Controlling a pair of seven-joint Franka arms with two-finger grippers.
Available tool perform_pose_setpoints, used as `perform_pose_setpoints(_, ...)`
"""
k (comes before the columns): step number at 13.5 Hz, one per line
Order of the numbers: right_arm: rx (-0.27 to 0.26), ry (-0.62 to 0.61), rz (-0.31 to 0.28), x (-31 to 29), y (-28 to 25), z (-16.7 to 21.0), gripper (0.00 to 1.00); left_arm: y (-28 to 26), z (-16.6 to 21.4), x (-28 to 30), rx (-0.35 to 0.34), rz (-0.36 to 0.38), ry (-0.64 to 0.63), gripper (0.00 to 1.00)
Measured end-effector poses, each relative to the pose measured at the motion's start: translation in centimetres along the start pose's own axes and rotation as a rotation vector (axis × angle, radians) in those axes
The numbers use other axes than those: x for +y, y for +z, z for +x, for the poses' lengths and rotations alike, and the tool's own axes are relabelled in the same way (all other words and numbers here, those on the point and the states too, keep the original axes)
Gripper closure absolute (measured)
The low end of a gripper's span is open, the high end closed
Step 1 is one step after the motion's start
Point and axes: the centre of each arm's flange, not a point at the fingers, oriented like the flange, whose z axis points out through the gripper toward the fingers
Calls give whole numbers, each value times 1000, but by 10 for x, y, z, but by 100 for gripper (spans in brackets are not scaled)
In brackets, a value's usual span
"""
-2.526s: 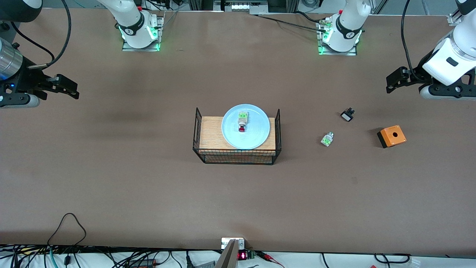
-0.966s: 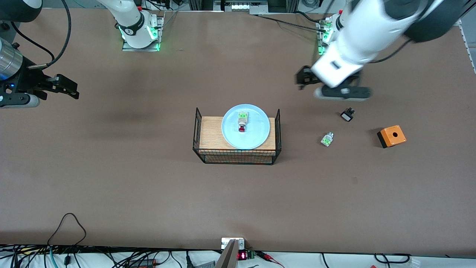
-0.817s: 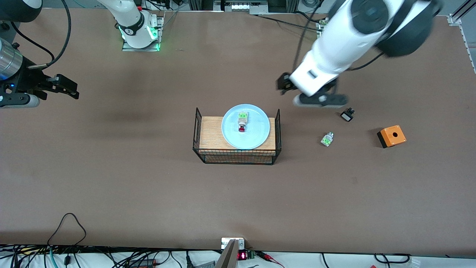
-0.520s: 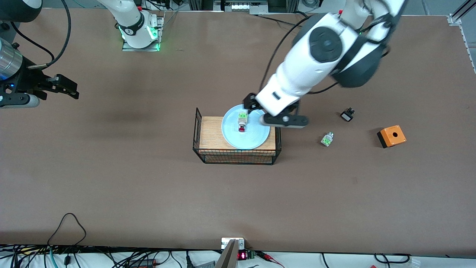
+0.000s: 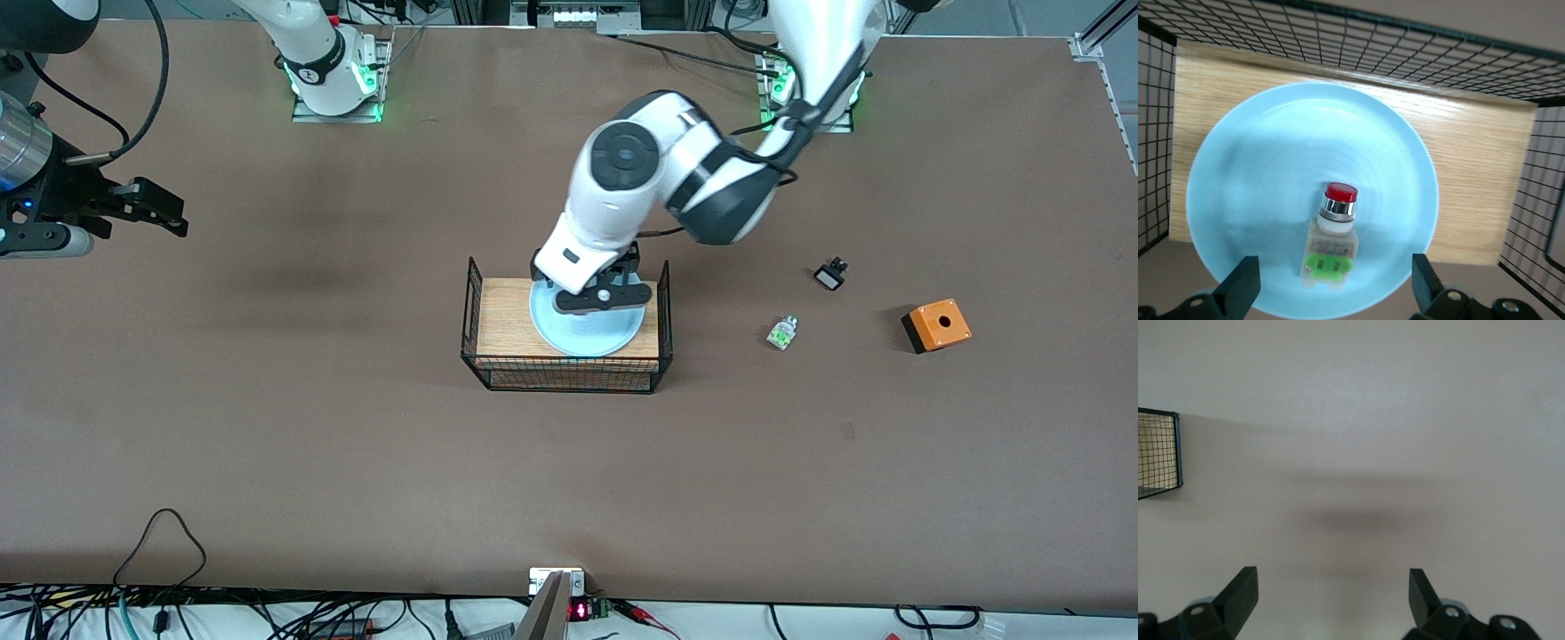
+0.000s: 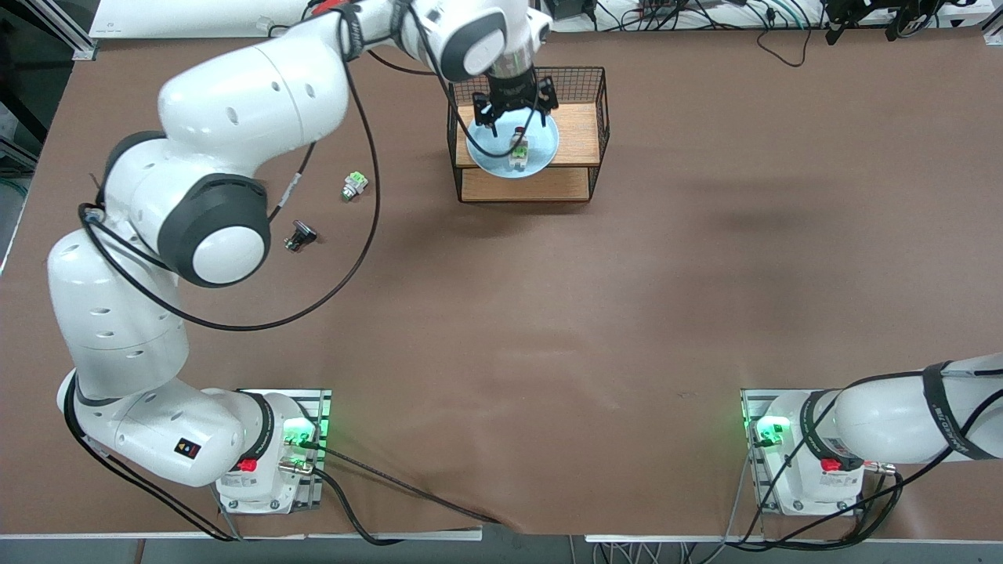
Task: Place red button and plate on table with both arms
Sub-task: 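Close the left gripper on the red button and lift it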
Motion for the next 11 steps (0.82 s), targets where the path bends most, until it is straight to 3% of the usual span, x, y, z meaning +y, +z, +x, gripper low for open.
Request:
perform_pose_setpoints(3, 0, 1, 0, 1, 0, 0, 0, 21, -13, 11, 34, 56, 47, 0)
perform_pose_setpoints(7, 0, 2, 0, 1, 0, 0, 0, 37, -10, 9, 23, 77, 49, 4)
perform_pose_setpoints(11, 0, 2, 0, 1, 0, 0, 0, 42, -8, 7, 19, 83, 87, 51)
